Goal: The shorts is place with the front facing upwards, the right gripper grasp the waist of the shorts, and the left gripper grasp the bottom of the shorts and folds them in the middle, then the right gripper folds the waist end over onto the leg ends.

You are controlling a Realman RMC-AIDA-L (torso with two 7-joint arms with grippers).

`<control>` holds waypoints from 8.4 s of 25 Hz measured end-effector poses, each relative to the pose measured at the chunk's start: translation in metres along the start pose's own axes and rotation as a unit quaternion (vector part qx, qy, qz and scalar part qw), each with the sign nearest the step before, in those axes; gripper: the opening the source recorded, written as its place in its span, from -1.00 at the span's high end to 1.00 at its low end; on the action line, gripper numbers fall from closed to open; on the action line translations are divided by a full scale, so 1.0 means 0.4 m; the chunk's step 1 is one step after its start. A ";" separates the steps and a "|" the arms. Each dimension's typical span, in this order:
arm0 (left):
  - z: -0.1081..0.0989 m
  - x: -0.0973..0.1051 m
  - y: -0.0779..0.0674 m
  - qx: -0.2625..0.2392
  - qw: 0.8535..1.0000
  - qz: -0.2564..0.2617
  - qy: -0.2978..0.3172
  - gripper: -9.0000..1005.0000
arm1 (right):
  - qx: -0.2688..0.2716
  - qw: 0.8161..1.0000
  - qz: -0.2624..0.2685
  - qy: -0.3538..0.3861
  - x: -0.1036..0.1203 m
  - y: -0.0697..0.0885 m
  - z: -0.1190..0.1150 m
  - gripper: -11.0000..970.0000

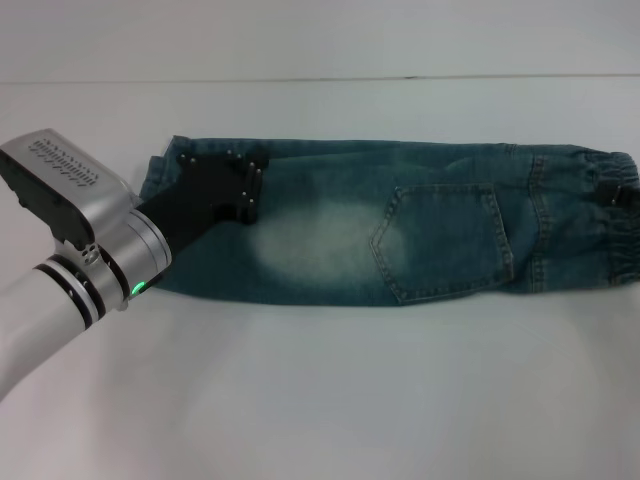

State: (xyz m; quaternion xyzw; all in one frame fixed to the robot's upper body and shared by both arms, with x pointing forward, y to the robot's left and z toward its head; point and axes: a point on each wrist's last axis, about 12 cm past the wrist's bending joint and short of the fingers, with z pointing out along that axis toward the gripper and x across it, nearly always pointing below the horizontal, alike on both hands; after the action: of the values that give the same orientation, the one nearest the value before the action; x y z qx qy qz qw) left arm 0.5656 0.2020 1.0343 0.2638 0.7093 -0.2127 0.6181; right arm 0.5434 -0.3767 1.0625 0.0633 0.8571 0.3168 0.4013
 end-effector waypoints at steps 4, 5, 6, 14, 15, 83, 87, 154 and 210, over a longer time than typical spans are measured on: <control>-0.001 0.001 -0.001 0.000 1.000 -0.001 -0.001 0.98 | 0.004 1.000 -0.006 0.023 0.001 0.002 0.006 -0.77; -0.001 0.001 -0.001 0.001 1.000 -0.002 -0.001 0.98 | 0.005 1.000 -0.009 0.028 0.002 0.004 0.009 -0.70; -0.001 0.001 -0.001 0.001 1.000 -0.002 -0.001 0.98 | 0.006 0.999 -0.012 0.033 0.003 0.005 0.011 -0.63; -0.001 0.000 -0.002 0.002 1.000 -0.002 -0.002 0.98 | 0.000 0.999 -0.027 0.047 0.006 0.014 0.019 0.03; -0.001 0.000 -0.002 0.002 1.000 -0.003 -0.002 0.98 | -0.002 0.999 -0.026 0.046 0.005 0.014 0.018 0.13; 0.018 0.014 -0.135 0.156 0.988 0.005 -0.003 0.98 | -0.283 0.923 -0.224 0.132 -0.343 0.598 0.101 0.75; 0.014 0.014 -0.139 0.162 0.987 0.003 -0.007 0.98 | -0.275 0.924 -0.227 0.138 -0.340 0.611 0.122 0.75; -0.217 0.069 0.057 -0.183 0.976 -0.059 -0.105 0.98 | -0.265 0.904 -0.262 0.208 -0.257 0.640 0.244 0.74; -0.253 -0.036 0.071 0.107 0.993 -0.044 -0.032 0.63 | -0.287 0.887 -0.359 -0.041 -0.071 0.333 0.045 -0.95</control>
State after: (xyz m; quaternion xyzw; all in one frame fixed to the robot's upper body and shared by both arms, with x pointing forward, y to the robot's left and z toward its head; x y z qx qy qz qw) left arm 0.5077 0.2860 1.0638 0.2902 0.6733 -0.3224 0.5988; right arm 0.5561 -0.2727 1.1516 -0.3536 0.6756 0.3807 0.5231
